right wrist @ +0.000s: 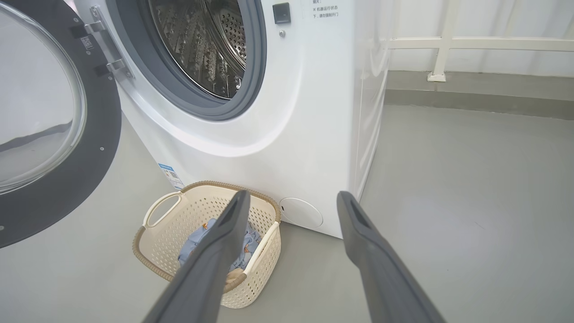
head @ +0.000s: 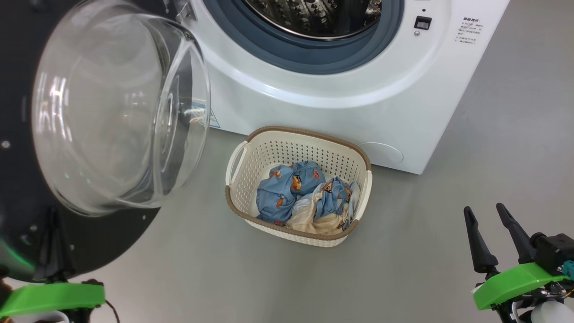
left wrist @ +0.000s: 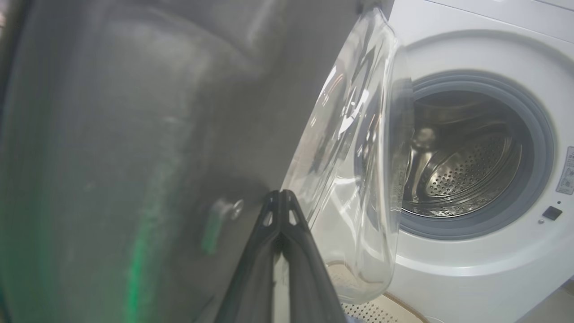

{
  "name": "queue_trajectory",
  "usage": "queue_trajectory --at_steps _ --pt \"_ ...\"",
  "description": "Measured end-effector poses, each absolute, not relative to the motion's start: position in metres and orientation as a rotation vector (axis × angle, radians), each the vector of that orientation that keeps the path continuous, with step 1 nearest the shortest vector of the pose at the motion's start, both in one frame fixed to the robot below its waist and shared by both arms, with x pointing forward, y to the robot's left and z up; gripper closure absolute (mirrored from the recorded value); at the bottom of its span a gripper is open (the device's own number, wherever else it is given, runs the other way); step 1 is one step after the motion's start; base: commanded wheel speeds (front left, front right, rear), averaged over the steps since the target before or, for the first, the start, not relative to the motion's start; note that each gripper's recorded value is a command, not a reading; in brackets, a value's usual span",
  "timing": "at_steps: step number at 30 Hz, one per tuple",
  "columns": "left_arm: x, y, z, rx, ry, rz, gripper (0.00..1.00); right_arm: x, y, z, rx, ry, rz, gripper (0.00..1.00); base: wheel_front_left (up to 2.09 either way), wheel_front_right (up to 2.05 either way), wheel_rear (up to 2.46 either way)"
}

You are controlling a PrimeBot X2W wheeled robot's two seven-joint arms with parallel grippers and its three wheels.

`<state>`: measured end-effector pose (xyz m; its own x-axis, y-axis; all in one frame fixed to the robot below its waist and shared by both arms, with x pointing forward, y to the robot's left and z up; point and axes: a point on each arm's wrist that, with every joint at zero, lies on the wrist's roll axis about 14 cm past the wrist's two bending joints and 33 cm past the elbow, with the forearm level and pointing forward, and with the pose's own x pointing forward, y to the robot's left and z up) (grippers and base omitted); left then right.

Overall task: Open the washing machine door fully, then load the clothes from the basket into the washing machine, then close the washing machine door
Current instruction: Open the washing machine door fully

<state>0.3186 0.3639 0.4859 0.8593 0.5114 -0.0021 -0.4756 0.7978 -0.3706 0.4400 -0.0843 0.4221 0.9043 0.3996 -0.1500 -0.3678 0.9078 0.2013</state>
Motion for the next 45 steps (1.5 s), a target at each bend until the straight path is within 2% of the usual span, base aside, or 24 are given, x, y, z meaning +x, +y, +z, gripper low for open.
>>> queue_trajectory --at_steps 16,45 --pt "0.314 0.411 0.489 -0.335 -0.104 0.657 1.0 0.443 -0.086 0.414 0.158 0.209 0.403 0.0 0.0 0.0 0.0" --pt "0.328 0.482 0.495 -0.248 -0.069 0.834 1.0 0.473 -0.087 0.396 0.147 0.219 0.408 0.0 0.0 0.0 0.0"
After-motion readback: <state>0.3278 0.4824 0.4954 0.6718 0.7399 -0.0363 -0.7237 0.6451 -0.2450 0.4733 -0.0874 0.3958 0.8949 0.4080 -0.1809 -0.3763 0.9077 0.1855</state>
